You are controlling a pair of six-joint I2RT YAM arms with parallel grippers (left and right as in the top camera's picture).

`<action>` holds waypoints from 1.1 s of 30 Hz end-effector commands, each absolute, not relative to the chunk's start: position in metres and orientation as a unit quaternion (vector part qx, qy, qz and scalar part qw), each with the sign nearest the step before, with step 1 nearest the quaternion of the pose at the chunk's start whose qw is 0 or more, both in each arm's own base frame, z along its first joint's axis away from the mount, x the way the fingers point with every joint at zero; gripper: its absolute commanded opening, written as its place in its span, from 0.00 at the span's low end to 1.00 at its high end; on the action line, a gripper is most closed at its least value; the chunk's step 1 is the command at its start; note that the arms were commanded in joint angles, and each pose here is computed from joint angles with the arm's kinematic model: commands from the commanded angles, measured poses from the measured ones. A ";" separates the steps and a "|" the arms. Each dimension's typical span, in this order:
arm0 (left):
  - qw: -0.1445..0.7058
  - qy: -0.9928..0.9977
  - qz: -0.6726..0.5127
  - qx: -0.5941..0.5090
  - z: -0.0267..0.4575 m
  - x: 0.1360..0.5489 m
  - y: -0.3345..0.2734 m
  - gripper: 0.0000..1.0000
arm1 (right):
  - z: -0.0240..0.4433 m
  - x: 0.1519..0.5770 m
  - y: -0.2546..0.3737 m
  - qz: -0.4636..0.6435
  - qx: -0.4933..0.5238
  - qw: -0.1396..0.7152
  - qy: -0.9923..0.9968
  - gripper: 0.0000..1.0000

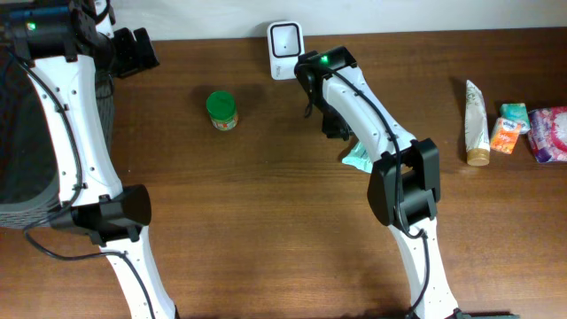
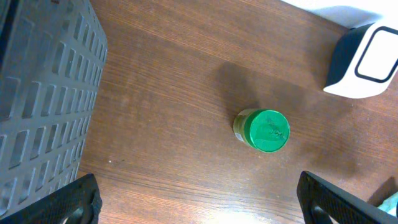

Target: Scan the item barcode

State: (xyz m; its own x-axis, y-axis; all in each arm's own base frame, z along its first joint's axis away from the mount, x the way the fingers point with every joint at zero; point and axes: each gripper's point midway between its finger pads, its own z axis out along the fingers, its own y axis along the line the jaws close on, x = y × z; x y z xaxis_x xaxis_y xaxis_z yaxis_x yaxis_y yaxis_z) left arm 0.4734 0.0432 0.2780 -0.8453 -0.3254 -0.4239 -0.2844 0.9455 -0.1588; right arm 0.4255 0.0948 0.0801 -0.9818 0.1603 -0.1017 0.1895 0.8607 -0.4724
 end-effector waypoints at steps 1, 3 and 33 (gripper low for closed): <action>0.250 0.954 -0.041 -0.161 0.296 0.467 0.046 0.99 | 0.064 0.422 0.087 -0.248 0.105 0.017 0.963 0.62; 0.250 0.954 -0.041 -0.161 0.296 0.467 0.046 0.99 | 0.045 0.424 0.089 -0.242 0.108 0.021 0.964 0.62; 0.250 0.954 -0.041 -0.161 0.296 0.467 0.046 0.99 | 0.102 0.440 0.286 0.374 -0.162 0.014 0.913 0.11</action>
State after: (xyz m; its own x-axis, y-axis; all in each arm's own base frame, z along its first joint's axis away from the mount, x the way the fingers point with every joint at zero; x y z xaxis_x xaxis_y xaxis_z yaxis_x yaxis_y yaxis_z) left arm 0.4735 0.0431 0.2780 -0.8453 -0.3254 -0.4238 -0.2842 0.9455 -0.1591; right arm 0.4580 0.2527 0.0908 -0.9695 -0.2079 -0.1297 -0.2447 0.8511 0.4645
